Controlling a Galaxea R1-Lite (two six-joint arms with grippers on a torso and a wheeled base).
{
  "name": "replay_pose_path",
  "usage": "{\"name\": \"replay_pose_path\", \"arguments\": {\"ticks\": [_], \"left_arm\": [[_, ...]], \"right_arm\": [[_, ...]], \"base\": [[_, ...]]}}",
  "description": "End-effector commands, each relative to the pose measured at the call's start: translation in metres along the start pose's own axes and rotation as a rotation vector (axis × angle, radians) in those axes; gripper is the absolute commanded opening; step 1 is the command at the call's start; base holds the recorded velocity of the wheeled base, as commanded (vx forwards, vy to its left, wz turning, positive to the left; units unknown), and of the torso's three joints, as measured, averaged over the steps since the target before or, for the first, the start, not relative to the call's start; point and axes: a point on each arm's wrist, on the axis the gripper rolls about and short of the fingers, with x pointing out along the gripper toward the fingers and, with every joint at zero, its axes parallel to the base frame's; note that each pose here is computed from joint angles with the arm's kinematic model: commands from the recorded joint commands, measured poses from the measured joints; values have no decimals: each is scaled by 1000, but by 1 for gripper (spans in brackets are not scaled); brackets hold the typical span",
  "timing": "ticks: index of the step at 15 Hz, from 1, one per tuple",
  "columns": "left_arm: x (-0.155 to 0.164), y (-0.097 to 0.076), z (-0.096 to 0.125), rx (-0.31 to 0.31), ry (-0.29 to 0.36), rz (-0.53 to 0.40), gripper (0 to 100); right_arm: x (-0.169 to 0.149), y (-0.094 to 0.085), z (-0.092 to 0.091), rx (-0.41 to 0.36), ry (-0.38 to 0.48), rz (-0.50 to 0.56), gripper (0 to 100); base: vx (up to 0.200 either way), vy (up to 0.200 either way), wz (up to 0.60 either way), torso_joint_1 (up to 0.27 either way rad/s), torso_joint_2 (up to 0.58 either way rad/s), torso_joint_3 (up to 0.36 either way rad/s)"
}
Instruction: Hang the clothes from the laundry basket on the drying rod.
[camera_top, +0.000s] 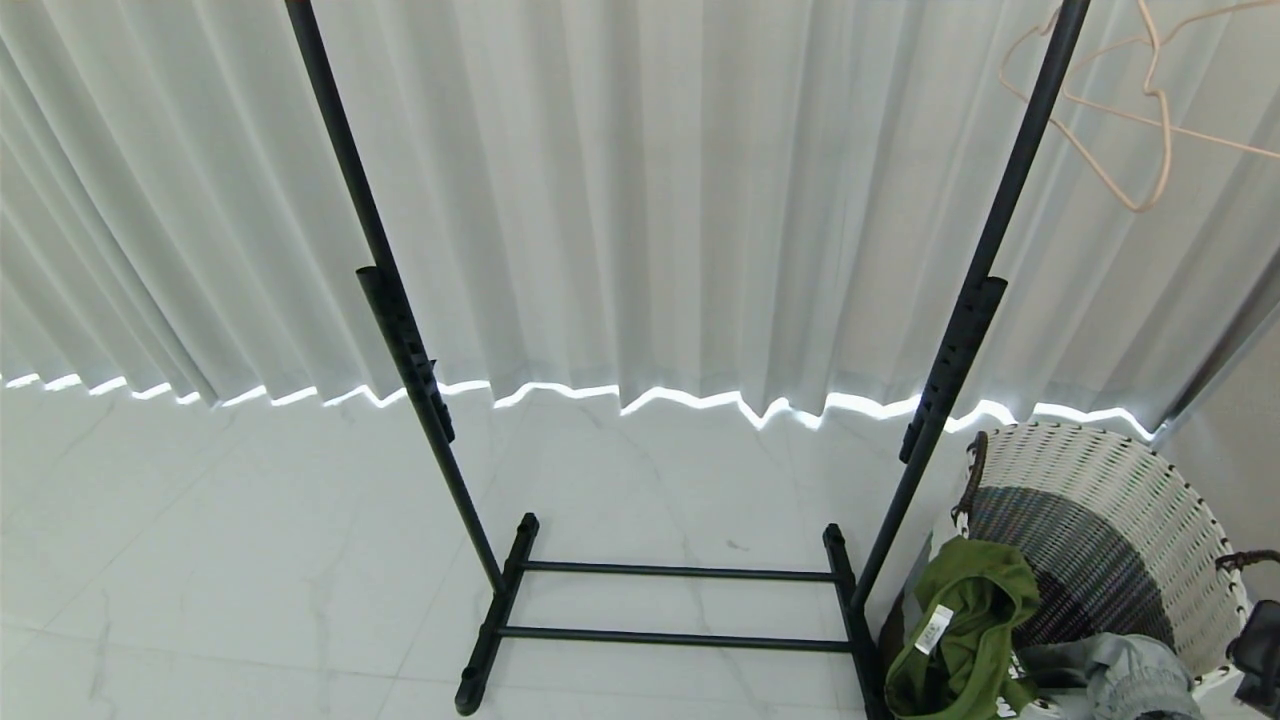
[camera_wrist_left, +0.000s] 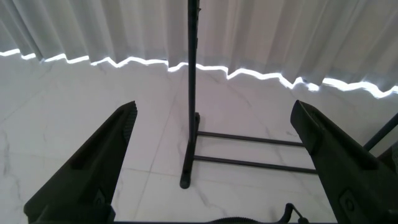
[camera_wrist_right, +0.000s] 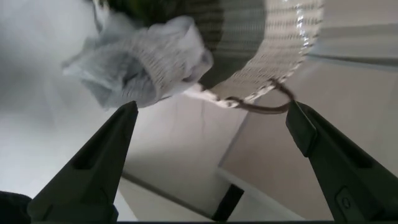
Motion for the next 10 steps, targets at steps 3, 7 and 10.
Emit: {"name": "replay_pose_path", "arguments": {"ticks": [3, 7, 10], "left_arm": [[0, 0, 0, 0, 0, 1, 100], [0, 0, 0, 0, 0, 1, 100], [0, 0, 0, 0, 0, 1, 100]], "right_arm": [[44, 29, -21, 7, 106, 154, 100], [69, 21, -18, 12, 85, 152, 100], [81, 14, -14, 9, 64, 113, 100]], "base": [[0, 0, 0, 0, 0, 0], [0, 0, 0, 0, 0, 0], [0, 0, 0, 0, 0, 0]]}}
